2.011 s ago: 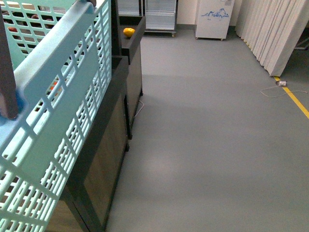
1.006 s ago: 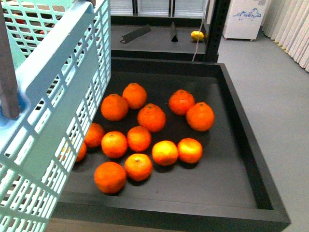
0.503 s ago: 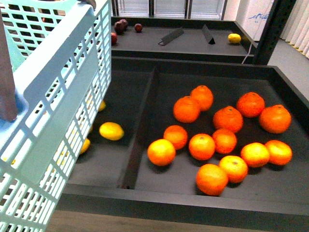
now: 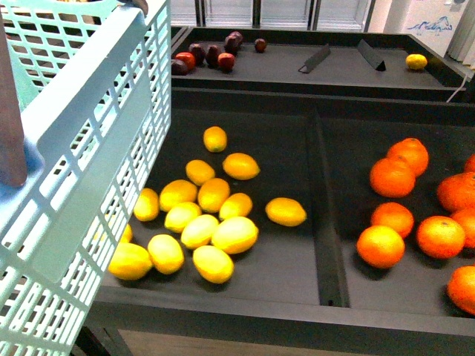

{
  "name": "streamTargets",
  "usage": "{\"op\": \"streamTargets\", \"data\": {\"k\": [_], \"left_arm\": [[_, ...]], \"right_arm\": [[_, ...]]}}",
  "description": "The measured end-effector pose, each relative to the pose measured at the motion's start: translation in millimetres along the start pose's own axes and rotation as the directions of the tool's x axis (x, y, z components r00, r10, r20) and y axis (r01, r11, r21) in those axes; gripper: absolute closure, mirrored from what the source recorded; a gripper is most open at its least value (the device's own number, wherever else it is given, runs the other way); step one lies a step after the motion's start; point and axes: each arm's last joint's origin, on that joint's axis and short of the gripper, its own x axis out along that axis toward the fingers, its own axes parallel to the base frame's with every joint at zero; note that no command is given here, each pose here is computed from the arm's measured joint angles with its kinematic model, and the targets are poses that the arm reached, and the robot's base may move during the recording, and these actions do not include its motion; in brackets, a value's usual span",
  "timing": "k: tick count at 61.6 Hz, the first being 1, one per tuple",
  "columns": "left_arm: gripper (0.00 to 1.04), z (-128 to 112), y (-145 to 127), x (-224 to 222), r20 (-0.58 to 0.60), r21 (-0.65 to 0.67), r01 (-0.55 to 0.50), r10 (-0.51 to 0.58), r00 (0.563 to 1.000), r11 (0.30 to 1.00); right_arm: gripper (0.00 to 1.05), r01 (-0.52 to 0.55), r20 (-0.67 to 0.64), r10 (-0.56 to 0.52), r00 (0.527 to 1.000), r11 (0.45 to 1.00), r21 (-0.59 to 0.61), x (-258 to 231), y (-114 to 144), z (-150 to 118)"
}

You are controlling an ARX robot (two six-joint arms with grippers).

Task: Pick lemon and mango into basket

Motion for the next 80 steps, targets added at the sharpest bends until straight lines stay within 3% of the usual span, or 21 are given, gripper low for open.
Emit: {"op": "streamTargets", "data": {"k": [71,80], "left_arm": [[1.00,0.2,0.2,0.4,-0.001,0.003,-0.001,0.001,1.000,1.000],[1.00,3.4,0.0,-0.2,0.040,0.022,-0.002,0.001,0.999,1.000]], "right_arm": [[0.09,-0.004,0.000,0.004,1.000,1.000,0.000,0.0,0.1,0.0],[0.09,-0.005,-0.001,0.005,1.000,1.000,0.000,0.1,0.1,-0.2]]}}
